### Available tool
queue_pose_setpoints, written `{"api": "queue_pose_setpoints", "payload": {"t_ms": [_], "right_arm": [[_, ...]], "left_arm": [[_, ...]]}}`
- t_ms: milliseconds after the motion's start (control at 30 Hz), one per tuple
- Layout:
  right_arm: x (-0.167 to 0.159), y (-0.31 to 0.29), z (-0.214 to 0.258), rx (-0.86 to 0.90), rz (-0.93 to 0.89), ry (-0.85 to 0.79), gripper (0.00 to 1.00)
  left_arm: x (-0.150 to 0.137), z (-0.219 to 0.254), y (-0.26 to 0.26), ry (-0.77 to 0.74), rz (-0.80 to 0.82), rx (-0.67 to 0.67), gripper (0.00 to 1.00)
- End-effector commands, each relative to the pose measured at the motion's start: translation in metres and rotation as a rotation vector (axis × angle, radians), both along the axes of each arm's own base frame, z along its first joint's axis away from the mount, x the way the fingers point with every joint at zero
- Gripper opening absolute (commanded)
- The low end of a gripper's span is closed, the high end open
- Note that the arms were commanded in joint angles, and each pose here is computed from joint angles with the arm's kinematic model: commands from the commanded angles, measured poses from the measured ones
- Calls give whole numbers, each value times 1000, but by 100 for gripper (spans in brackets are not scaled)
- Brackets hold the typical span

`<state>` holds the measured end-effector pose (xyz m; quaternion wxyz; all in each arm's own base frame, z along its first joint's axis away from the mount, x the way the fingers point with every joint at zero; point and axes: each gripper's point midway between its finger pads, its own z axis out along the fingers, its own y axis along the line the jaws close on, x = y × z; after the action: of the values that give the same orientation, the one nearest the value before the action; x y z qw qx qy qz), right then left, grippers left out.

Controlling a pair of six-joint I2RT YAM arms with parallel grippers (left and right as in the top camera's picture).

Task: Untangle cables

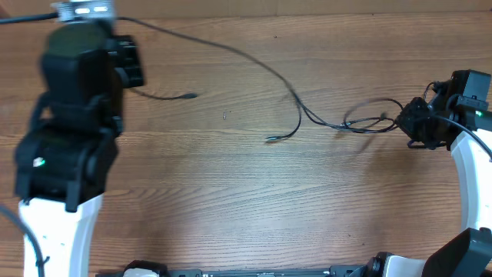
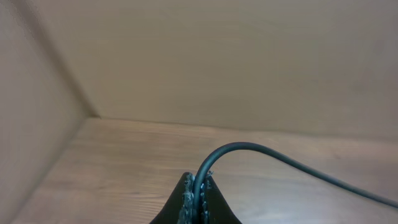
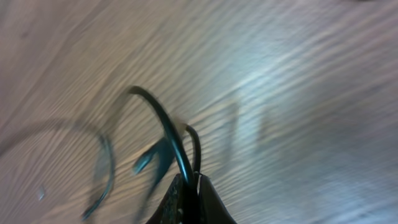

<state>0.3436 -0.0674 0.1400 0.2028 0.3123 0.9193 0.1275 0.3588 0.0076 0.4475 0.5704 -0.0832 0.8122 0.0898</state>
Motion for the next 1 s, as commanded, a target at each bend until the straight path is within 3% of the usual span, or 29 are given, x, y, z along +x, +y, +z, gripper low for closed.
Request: {"api": "queue_pose_setpoints", "payload": {"t_ms": [0, 400, 667, 833, 967], "right_arm": [[-3, -19, -1, -75, -93, 26, 4], [-30, -54, -7, -182, -381, 141, 4], [-33, -49, -9, -161, -381, 156, 4], [-24, -26, -9, -83, -209, 127, 4], [-11, 12, -1, 55, 41, 36, 4]], "left_arm": [[-13, 16, 35, -56, 120, -36, 4], [-54, 24, 158, -107, 499, -42, 4], [-64, 30, 182, -142, 548, -58, 4], [-68, 35, 190, -164, 574, -53, 4], [-66, 27, 192, -153, 586, -85, 4]]}}
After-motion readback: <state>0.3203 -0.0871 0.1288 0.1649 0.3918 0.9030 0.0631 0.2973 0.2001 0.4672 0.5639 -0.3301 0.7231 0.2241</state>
